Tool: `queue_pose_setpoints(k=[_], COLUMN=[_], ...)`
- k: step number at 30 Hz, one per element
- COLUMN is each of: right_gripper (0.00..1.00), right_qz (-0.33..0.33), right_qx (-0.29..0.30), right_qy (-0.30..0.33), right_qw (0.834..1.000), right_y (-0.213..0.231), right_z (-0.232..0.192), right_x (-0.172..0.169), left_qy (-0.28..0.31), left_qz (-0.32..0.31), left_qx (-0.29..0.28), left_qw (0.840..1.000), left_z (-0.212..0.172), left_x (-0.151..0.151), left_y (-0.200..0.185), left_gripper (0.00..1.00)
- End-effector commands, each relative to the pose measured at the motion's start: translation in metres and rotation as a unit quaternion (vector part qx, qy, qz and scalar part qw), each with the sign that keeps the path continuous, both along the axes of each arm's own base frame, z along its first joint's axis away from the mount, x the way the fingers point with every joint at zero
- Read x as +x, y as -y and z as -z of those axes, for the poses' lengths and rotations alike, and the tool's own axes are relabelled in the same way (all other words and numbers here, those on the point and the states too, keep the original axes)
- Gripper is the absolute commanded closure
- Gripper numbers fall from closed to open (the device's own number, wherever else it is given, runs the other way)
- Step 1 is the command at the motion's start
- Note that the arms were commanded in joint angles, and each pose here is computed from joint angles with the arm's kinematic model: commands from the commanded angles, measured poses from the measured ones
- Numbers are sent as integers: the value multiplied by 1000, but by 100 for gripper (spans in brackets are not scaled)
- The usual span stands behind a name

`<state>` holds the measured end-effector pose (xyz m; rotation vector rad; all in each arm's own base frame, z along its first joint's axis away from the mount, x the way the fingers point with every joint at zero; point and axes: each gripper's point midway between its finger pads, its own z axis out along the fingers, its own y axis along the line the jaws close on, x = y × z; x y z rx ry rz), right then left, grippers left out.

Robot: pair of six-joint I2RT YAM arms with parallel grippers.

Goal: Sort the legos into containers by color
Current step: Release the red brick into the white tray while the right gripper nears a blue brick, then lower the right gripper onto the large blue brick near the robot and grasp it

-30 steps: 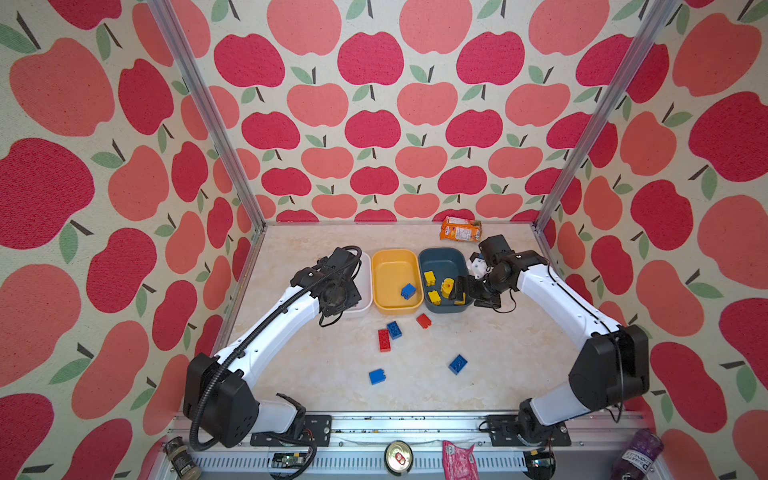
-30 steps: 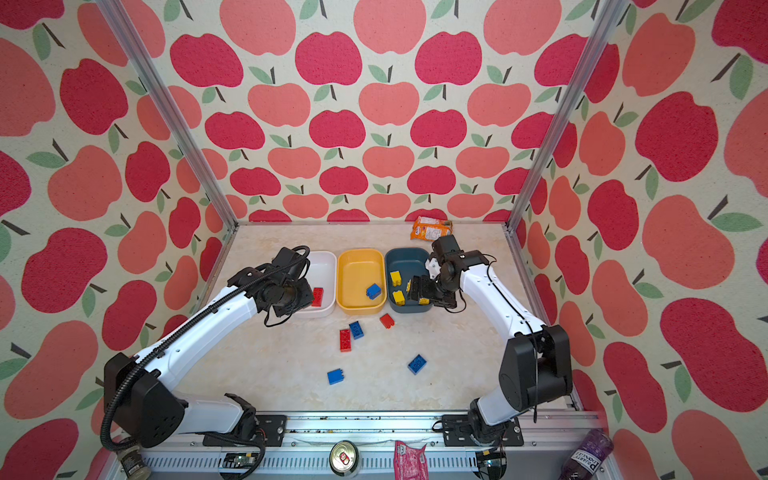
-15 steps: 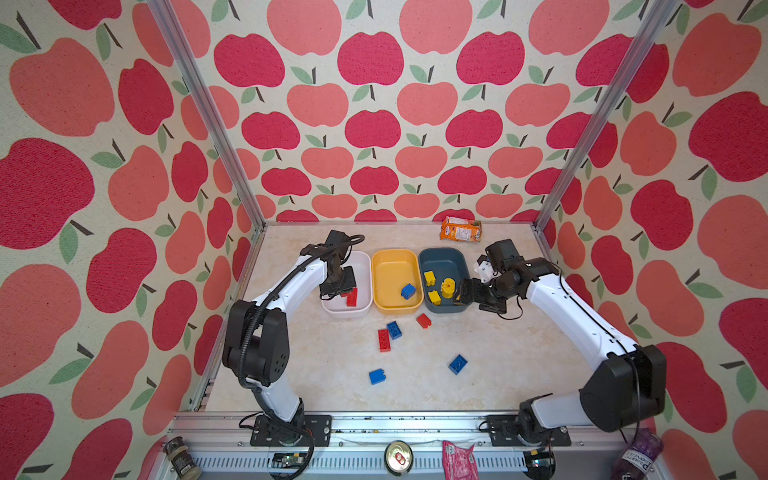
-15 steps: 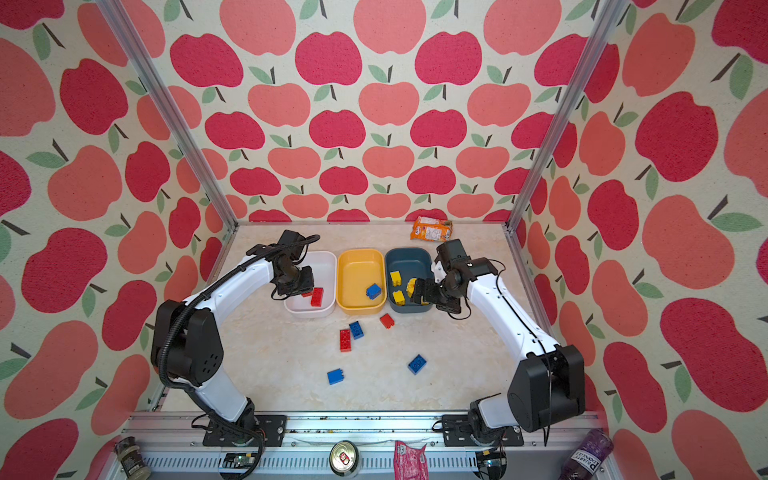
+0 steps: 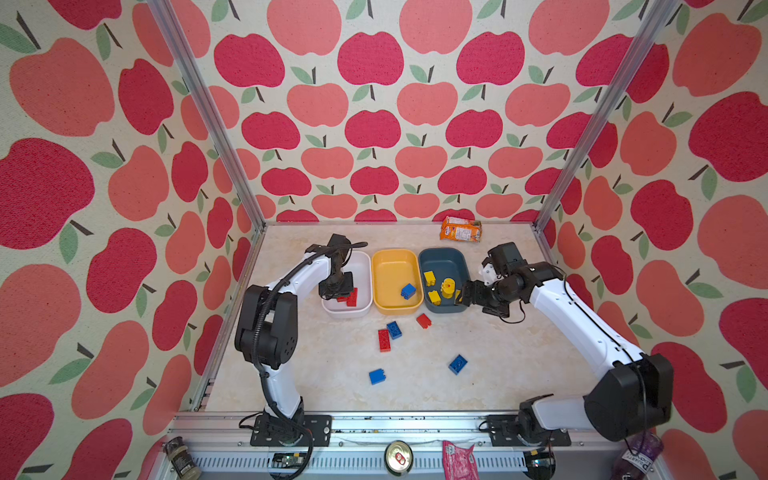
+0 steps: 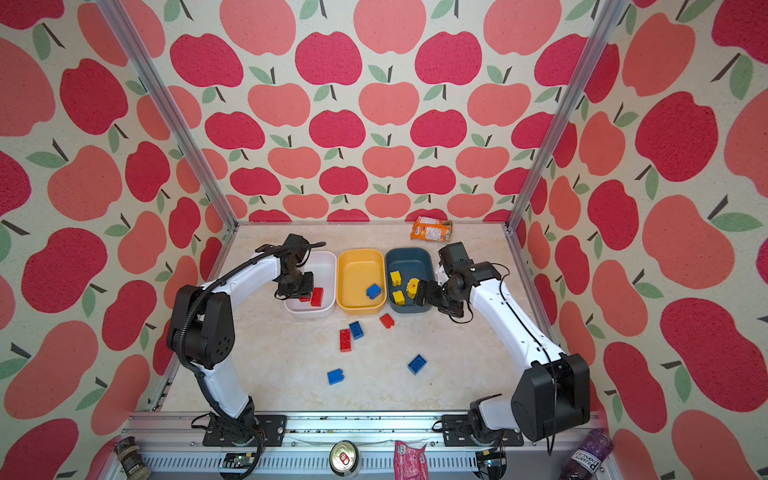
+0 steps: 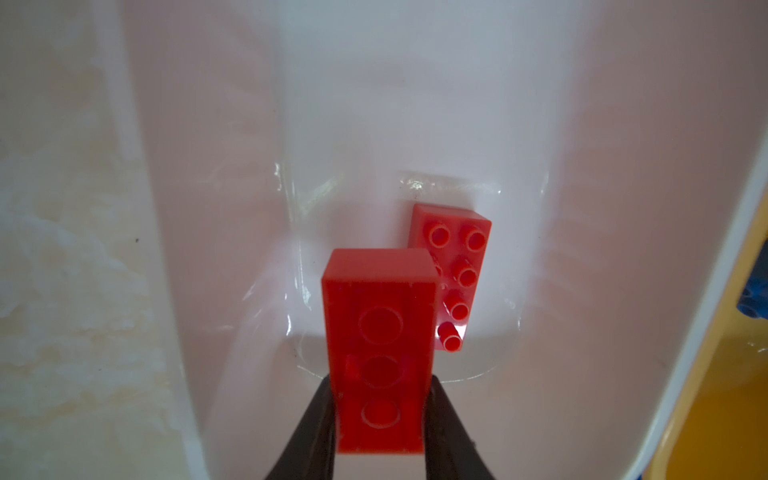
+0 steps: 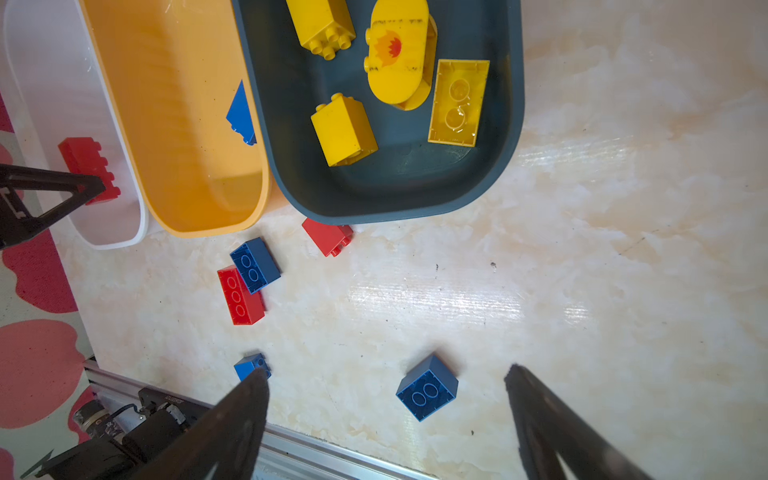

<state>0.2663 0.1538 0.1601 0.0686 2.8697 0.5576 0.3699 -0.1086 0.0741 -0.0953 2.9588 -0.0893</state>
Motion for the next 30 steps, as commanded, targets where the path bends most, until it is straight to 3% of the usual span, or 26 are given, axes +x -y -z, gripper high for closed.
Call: queue_pose_setpoints(k=[1,9,30], right_gripper=[8,8,8], right_qz=[12,16,32], right_qx=[-3,-8,-59], right_qy=[0,-5,-63], right_qw=[1000,1000,996], right_y=[2,4,-5], right_z=[-1,3,45], right_x=[-6,-14,-69], left_qy=[-2,9,96], left_qz=[8,4,-26], left_qx=[14,11,-99], left_qw=[1000,1000,990], left_z=[-3,-11,-73], left_x=[2,3,1], left_y=[-5,-5,20], left_gripper=[61,44,22])
